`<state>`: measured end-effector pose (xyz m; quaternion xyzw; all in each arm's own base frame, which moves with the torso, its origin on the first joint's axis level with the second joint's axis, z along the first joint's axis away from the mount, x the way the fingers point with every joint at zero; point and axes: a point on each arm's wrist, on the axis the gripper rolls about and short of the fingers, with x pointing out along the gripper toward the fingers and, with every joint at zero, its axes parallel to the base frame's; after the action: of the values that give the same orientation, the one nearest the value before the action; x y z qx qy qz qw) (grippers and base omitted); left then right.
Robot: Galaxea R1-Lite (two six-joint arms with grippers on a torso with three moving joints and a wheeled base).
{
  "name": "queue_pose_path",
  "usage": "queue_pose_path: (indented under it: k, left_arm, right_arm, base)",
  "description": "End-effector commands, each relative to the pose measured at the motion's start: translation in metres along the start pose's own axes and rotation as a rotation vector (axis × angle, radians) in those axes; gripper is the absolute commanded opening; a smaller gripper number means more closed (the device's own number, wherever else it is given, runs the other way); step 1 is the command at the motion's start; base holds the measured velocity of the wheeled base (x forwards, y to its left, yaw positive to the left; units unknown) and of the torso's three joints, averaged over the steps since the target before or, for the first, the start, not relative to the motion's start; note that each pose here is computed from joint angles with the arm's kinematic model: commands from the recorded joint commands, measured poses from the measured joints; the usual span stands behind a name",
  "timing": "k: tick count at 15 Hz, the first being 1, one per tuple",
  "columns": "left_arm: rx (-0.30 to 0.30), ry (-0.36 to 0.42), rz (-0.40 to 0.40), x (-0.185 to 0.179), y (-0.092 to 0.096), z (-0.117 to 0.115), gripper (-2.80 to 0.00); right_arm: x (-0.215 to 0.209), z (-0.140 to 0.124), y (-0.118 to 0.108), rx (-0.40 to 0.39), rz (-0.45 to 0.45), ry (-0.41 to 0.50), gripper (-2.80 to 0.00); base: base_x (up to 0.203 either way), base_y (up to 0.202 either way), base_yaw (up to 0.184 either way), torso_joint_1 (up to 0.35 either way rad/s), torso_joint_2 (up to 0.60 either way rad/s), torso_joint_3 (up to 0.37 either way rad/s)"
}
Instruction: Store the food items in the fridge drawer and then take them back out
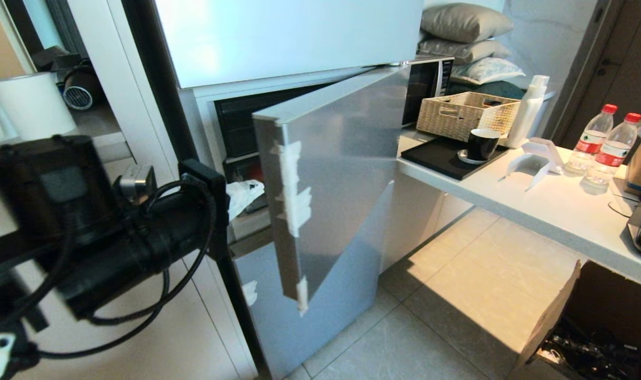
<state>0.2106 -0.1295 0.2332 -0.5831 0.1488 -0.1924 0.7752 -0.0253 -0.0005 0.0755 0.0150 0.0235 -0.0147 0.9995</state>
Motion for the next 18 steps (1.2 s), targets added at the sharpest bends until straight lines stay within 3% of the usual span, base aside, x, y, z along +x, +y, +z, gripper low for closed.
queue_pose_path:
  k: [1,3,5,8,9,11,12,14,15,16,17,18]
  left_arm:
    - [0.007,0.023,-0.090,-0.055,-0.012,-0.004,-2.80]
    - [0.099,0.011,-0.117,-0.087,-0.014,0.000,-2.80]
    - [0.277,0.005,-0.102,-0.122,-0.019,0.006,-2.80]
    - [0.789,-0.003,0.090,-0.181,-0.003,0.012,-2.80]
    - [0.885,-0.038,0.175,-0.191,0.004,0.014,-2.80]
    - [0.993,-0.223,0.346,-0.210,0.017,0.021,-2.80]
    - [1.045,-0.336,0.474,-0.222,0.028,0.021,-2.80]
    - [1.150,-0.464,0.648,-0.246,0.055,0.007,-2.80]
    - [1.208,-0.441,0.699,-0.253,0.078,-0.003,-2.80]
    - [1.246,-0.361,0.705,-0.254,0.104,-0.013,-2.80]
    - [1.274,-0.311,0.668,-0.256,0.120,-0.020,-2.80]
    - [1.302,-0.273,0.573,-0.260,0.132,-0.028,-2.80]
  right_arm:
    - [0.000,0.000,0.000,0.000,0.000,0.002,-2.80]
    - [0.000,0.000,0.000,0.000,0.000,0.002,-2.80]
    - [0.000,0.000,0.000,-0.003,0.000,0.002,-2.80]
    - [0.000,0.000,0.000,-0.003,0.000,0.001,-2.80]
    - [0.000,0.000,0.000,-0.004,0.000,0.000,-2.80]
    - [0.000,0.000,0.000,-0.006,0.001,0.000,-2.80]
    - [0.000,0.000,0.000,-0.006,0.001,0.002,-2.80]
    - [0.000,0.000,0.000,-0.003,0.000,0.000,-2.80]
    - [0.000,0.000,0.000,-0.003,0.000,0.000,-2.80]
    - [0.000,0.000,0.000,-0.003,0.000,0.000,-2.80]
    - [0.000,0.000,0.000,-0.003,0.000,0.000,-2.80]
    - [0.000,0.000,0.000,0.000,0.000,0.000,-2.80]
  base:
    - [0.000,0.000,0.000,0.000,0.00,0.000]
    - [0.000,0.000,0.000,0.000,0.00,0.000]
    - [0.000,0.000,0.000,0.000,0.00,0.000]
    - [0.000,0.000,0.000,0.000,0.00,0.000]
    - [0.000,0.000,0.000,0.000,0.00,0.000]
    - [0.000,0.000,0.000,0.000,0.00,0.000]
    - [0.000,0.000,0.000,0.000,0.00,0.000]
    - [0.000,0.000,0.000,0.000,0.00,0.000]
    - [0.000,0.000,0.000,0.000,0.00,0.000]
    - [0.000,0.000,0.000,0.000,0.00,0.000]
    - [0.000,0.000,0.000,0.000,0.00,0.000]
    - [0.000,0.000,0.000,0.000,0.00,0.000]
